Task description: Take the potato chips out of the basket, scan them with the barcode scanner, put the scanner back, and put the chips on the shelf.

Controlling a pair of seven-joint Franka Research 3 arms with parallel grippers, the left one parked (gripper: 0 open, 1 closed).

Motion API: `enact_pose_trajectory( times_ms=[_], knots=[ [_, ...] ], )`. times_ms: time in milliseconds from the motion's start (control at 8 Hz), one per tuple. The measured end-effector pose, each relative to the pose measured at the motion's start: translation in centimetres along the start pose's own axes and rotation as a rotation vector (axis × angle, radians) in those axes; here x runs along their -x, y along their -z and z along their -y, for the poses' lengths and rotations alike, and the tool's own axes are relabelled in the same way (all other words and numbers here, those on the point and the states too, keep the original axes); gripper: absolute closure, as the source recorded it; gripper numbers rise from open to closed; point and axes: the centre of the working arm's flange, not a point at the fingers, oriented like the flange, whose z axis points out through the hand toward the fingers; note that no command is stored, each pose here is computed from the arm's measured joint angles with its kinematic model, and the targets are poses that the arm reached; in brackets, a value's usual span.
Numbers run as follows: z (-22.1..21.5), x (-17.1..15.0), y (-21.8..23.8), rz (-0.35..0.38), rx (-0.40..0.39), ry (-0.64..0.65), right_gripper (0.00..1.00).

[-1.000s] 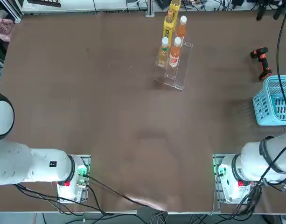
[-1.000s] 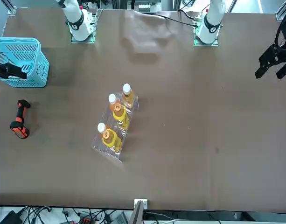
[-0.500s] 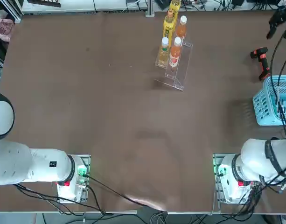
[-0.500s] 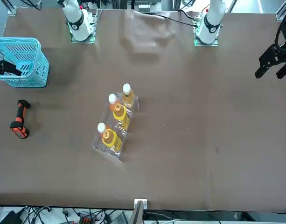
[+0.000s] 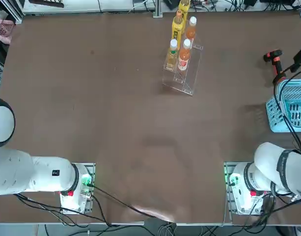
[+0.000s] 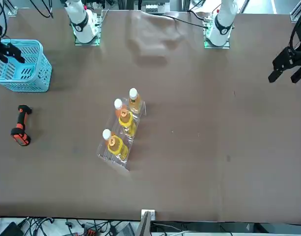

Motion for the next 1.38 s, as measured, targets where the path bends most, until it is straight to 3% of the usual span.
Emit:
enact_pose_trajectory(
  times_ms=[500, 1000, 1375],
  knots=[
    [-5.3, 3.8, -7.2, -0.051, -0.035, 0.034, 0.00],
    [-4.9, 5.7, -13.5, -0.076, -0.032, 0.023, 0.00],
    [-6.5, 7.4, -15.2, -0.079, -0.033, -0.005, 0.00]
  ],
)
